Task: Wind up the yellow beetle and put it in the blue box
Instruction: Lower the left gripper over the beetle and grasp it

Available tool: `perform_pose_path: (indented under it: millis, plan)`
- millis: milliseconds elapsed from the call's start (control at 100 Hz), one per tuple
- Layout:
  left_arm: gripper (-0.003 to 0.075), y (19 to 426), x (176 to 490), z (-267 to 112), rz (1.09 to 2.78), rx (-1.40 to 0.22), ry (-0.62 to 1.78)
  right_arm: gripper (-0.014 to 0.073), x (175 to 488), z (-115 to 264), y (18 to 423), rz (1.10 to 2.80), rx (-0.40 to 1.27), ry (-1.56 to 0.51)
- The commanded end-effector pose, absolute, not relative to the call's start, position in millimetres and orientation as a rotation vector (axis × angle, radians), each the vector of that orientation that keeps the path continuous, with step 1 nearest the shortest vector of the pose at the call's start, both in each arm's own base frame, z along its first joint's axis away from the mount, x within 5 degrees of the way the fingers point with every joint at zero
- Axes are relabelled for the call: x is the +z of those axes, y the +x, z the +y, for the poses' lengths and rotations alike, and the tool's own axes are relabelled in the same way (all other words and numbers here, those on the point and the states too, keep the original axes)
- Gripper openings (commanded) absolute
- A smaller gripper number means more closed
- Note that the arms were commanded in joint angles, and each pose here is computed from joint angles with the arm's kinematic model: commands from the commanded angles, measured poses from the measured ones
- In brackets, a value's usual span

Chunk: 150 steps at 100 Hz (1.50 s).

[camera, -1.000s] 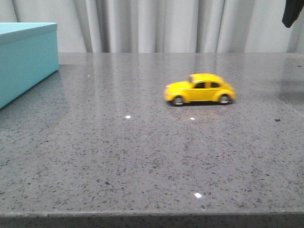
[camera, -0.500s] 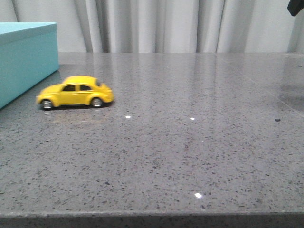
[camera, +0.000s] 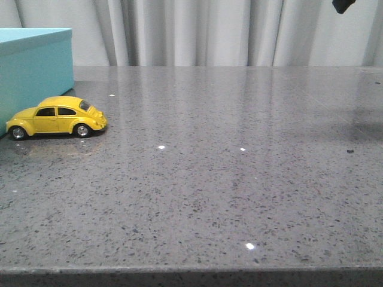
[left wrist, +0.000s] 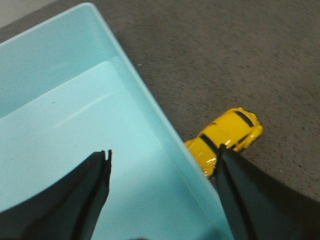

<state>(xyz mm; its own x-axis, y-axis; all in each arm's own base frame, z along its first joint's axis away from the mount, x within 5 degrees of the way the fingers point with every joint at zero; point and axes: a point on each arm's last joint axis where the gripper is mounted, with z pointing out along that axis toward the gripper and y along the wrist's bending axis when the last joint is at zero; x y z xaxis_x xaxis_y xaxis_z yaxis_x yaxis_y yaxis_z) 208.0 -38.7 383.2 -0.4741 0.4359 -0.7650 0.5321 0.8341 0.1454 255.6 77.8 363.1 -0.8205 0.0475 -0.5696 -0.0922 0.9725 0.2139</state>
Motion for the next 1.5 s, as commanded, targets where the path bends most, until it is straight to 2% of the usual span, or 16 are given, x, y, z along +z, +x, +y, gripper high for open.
perform_pose_path:
  millis: [0,270,490,710,1130,1490]
  plan:
    - [0.0456,217.2,399.2,-52.4,2.056,-0.162,0.844,0.0549,382.9,76.9,251.6,2.401,0.338,-0.043]
    - [0.0452,249.1,386.1,-95.8,1.898,-0.111,1.309,0.0549,384.1,77.1,252.2,2.387,0.342,-0.042]
    - [0.0452,272.0,352.1,-119.0,1.95,-0.103,1.472,0.0549,385.0,76.8,251.3,2.383,0.342,-0.042]
    - [0.0452,287.3,327.1,-127.7,2.011,-0.133,1.523,0.0549,388.4,76.0,248.3,2.368,0.345,-0.044]
    - [0.0449,303.1,303.9,-132.1,2.059,-0.137,1.542,0.0549,391.3,75.3,246.0,2.354,0.348,-0.044]
    - [0.0347,308.9,293.1,-133.8,2.085,-0.144,1.555,0.0549,391.2,75.3,245.9,2.355,0.348,-0.044]
